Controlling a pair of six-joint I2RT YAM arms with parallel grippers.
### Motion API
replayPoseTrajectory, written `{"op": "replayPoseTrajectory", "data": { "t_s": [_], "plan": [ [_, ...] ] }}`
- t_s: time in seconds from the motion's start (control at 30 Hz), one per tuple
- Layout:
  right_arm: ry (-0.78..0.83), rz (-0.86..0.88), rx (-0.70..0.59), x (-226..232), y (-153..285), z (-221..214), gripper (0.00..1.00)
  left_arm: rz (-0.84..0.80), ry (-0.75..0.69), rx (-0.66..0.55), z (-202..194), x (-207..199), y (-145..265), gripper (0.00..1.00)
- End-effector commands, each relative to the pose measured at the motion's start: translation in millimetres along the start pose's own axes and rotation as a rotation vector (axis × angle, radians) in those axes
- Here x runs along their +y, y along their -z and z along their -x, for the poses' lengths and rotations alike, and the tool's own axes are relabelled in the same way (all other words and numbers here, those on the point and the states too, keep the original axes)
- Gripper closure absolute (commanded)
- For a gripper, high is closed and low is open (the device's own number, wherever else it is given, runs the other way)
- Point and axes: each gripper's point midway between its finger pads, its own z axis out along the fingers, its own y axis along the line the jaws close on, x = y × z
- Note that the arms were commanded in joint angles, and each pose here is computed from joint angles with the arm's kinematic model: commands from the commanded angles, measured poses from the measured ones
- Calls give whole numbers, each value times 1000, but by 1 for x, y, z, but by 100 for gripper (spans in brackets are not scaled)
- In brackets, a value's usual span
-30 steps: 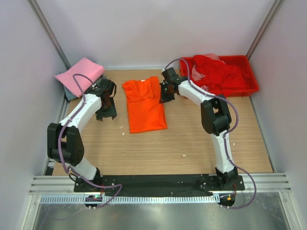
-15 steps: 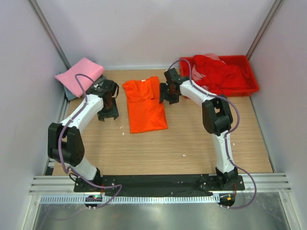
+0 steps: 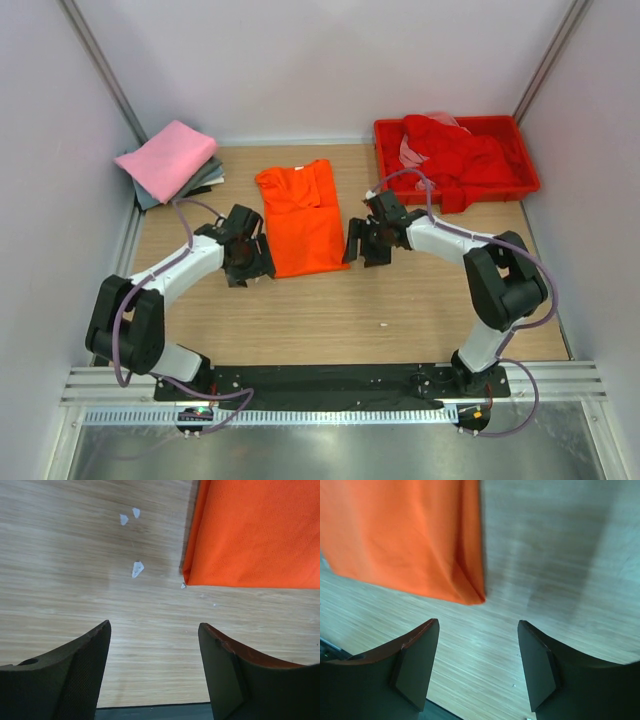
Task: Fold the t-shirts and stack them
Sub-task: Fold the tshirt
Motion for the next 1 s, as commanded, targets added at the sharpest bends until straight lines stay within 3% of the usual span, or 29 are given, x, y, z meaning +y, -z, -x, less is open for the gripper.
{"op": "replayPoseTrajectory", "data": {
  "t_s": [0.0, 0.27, 0.43, 0.5, 0.57, 0.6, 0.97],
  "plan": [
    [-31, 98, 14, 12, -14, -12, 30, -177, 67, -69, 14, -34, 0, 28],
    [-38, 82, 48, 3, -37, -19, 33, -173, 87, -69, 9, -30, -16, 28],
    [-55, 49, 58, -8, -52, -23, 40, -172, 87, -68, 7, -28, -20, 28],
    [-60, 49, 54, -9, -57, -22, 59, -171, 88, -65, 6, -28, -23, 28],
    [-68, 43, 47, -11, -60, -22, 91, -170, 90, -64, 4, -27, -25, 30],
    [-70, 44, 49, -13, -60, -25, 98, -171, 91, -60, 3, -27, -25, 31],
    [-61, 75, 32, -9, -46, -38, 99, -168, 159, -85, -6, -18, -36, 34]
  ]
}}
